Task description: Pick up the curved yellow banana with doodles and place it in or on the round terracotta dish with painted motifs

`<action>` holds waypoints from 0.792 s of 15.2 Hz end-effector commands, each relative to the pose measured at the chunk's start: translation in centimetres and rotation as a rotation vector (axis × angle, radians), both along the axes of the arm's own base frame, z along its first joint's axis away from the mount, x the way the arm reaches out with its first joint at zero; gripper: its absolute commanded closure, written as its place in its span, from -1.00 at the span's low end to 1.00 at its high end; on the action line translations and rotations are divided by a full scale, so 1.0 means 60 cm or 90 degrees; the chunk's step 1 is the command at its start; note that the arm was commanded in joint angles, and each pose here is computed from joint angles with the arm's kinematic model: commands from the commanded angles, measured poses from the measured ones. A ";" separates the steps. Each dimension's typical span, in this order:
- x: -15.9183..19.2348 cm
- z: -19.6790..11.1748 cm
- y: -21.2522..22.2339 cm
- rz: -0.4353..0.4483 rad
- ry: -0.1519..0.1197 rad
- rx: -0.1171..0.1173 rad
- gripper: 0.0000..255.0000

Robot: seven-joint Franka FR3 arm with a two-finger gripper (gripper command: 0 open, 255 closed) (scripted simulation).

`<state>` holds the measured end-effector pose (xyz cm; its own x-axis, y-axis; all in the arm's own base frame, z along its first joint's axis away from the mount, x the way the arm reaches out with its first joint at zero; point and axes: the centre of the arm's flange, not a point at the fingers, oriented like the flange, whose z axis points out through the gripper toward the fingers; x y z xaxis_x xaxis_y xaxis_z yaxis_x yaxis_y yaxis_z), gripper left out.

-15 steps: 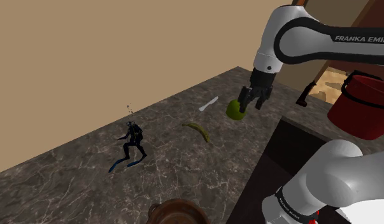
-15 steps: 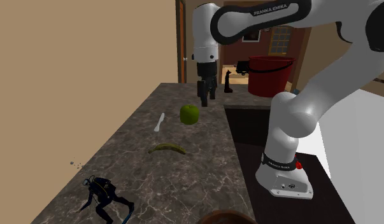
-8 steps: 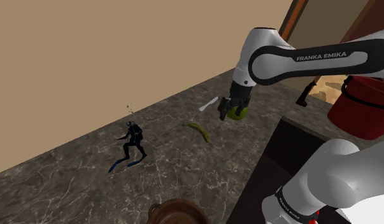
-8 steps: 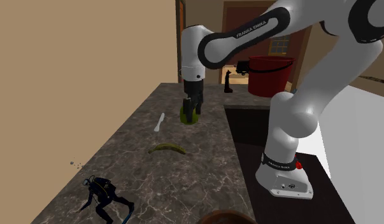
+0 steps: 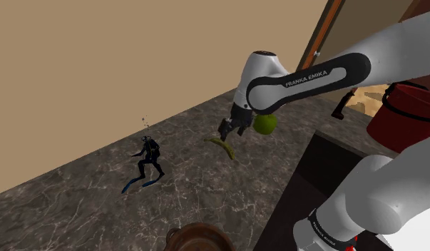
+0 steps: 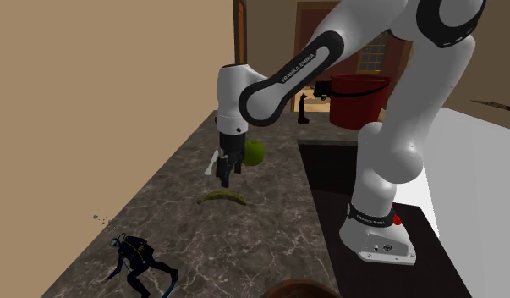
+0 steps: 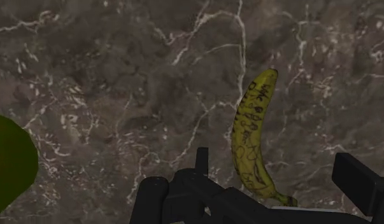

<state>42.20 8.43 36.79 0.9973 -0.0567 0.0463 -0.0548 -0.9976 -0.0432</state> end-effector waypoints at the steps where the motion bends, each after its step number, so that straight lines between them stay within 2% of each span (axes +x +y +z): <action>1: 0.022 -0.024 0.016 0.007 -0.013 0.002 -1.00; 8: 0.026 -0.085 0.019 0.007 -0.013 0.002 -1.00; 12: 0.026 -0.090 0.019 0.007 -0.013 0.002 -1.00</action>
